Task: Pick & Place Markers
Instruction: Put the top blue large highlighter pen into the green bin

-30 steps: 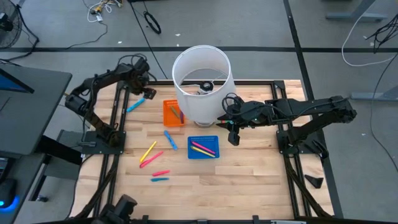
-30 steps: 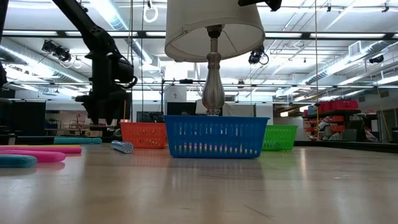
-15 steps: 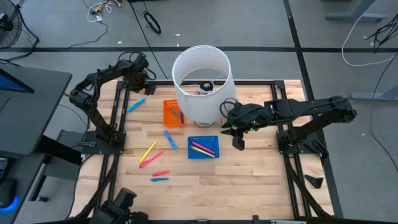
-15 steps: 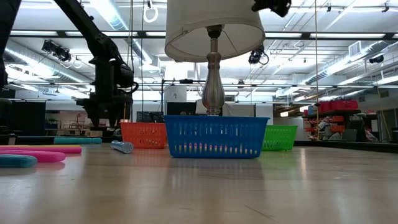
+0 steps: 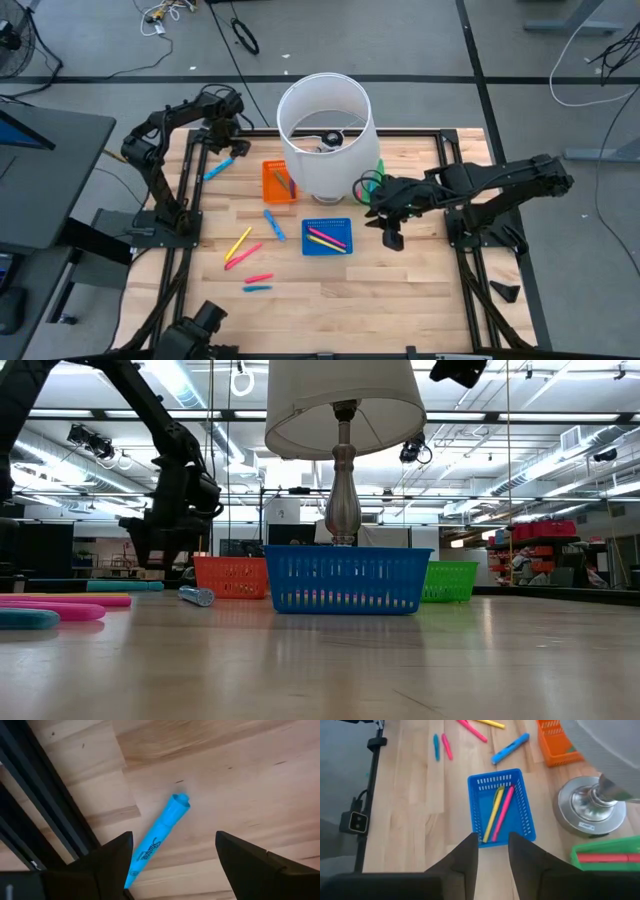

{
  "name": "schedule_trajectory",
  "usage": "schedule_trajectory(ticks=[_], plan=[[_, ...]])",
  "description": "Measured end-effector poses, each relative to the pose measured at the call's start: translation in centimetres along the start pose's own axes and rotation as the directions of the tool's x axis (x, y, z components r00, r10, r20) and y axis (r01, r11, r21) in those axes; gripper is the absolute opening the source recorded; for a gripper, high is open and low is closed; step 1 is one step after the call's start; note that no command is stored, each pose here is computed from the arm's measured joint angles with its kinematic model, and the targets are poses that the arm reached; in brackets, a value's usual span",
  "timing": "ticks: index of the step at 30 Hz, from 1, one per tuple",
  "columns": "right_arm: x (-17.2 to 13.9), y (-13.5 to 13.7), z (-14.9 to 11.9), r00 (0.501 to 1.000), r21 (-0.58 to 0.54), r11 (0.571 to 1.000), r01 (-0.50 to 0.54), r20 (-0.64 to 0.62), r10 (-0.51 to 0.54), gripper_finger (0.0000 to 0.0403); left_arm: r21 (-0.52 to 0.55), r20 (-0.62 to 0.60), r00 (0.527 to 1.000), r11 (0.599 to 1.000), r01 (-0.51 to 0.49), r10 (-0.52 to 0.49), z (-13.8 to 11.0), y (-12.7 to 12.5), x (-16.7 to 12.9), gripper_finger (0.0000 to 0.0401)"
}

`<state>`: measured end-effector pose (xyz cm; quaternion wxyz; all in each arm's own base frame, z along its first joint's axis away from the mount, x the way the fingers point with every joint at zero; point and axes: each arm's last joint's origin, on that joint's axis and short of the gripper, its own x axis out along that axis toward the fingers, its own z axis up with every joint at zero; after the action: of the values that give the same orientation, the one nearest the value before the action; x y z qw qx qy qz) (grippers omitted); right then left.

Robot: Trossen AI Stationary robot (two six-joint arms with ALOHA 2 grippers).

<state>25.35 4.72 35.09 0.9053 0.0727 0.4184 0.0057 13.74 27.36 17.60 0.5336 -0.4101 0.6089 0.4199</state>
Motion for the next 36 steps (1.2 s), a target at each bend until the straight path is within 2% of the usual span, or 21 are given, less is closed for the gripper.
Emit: schedule_trajectory(ticks=[6, 11, 17, 22, 26, 28, 31, 36], plan=[[0.0, 0.8, -0.2, 1.000, -0.015, 1.000, -0.019, -0.004, 0.019, 0.0110, 0.084, -0.020, 0.999, 0.996, -0.044, 0.045, -0.4, -0.6, 0.2, 0.0291], [-0.1, 1.4, -0.4, 0.999, -0.003, 0.999, -0.034, -0.007, 0.034, 0.0110, 0.032, -0.059, 0.997, 0.999, -0.038, 0.040, -0.1, -1.4, 1.3, 0.0291], [-0.2, 2.2, -0.7, 0.998, -0.025, 0.998, -0.055, -0.014, 0.054, 0.0110, 0.025, -0.100, 0.988, 0.993, -0.112, 0.114, 0.9, -3.1, 3.0, 0.0291], [-0.3, 2.8, -1.0, 0.997, -0.025, 0.997, -0.070, -0.024, 0.069, 0.0110, 0.056, -0.119, 0.992, 0.998, -0.041, 0.047, 2.2, -3.0, 3.1, 0.0291], [-0.4, 3.4, -1.3, 0.996, -0.022, 0.996, -0.084, -0.037, 0.083, 0.0110, 0.028, -0.118, 0.993, 0.999, -0.021, 0.024, 3.0, -2.4, 2.8, 0.0291], [-0.4, 3.6, -1.4, 0.995, -0.029, 0.996, -0.089, -0.041, 0.088, 0.0110, 0.019, -0.122, 0.993, 1.000, -0.002, 0.004, 3.1, -2.2, 2.7, 0.0291], [-0.4, 3.8, -1.5, 0.996, -0.027, 0.996, -0.086, -0.039, 0.085, 0.0110, 0.059, -0.144, 0.990, 0.998, 0.013, -0.005, 3.0, -2.1, 2.7, 0.0288], [-0.4, 3.8, -1.4, 0.996, -0.008, 0.997, -0.083, -0.038, 0.082, 0.0110, 0.135, -0.183, 0.978, 0.988, -0.080, 0.104, 2.4, -1.9, 2.6, 0.0270]])
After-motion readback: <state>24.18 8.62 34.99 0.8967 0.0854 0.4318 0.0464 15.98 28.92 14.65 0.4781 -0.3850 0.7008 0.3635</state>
